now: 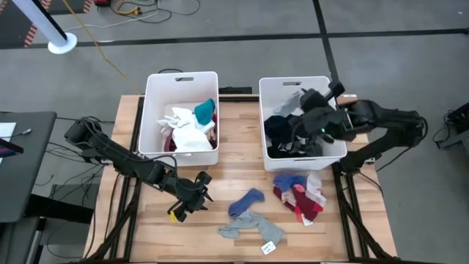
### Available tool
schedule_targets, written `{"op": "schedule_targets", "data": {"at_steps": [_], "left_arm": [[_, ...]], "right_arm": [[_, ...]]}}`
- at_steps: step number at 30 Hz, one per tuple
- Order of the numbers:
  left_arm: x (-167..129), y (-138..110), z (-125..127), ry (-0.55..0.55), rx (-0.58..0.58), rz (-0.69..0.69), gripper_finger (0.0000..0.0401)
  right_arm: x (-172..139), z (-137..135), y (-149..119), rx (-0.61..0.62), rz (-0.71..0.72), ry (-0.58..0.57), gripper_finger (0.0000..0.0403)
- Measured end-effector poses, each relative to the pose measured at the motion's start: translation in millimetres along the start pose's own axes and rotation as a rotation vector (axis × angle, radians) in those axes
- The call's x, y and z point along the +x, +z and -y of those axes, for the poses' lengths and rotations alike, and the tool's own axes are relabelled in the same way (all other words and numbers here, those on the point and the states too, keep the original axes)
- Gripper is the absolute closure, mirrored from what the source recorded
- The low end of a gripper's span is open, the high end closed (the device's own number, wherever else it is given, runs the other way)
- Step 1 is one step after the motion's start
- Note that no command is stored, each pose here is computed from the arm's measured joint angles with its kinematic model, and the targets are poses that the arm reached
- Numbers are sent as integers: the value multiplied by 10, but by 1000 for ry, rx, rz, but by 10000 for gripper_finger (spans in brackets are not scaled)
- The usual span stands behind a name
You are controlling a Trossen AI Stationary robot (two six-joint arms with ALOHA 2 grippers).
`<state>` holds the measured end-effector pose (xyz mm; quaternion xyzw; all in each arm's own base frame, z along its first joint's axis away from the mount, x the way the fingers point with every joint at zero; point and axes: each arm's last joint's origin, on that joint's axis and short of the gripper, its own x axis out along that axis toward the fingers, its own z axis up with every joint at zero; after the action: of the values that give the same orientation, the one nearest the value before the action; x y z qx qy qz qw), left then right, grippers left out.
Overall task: Sort clothes
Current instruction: Put the gray sock into the right white bin
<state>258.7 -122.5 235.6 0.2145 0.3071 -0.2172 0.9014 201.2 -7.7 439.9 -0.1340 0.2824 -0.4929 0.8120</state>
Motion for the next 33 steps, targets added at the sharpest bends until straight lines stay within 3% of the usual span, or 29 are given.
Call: {"op": "schedule_targets", "data": {"at_steps": [6, 17, 27, 33], "left_arm": [[0, -1, 1, -1, 2, -1, 248], [0, 7, 4, -17, -8, 11, 248], [0, 7, 5, -20, -19, 11, 248], [0, 6, 5, -20, -19, 10, 248]], "right_arm": [[253, 87, -107, -6, -181, -3, 403], [739, -6, -127, -63, -372, -3, 403], [1310, -23, -246, -151, -611, 178, 403], [1513, 81, -281, -125, -638, 254, 403]]}}
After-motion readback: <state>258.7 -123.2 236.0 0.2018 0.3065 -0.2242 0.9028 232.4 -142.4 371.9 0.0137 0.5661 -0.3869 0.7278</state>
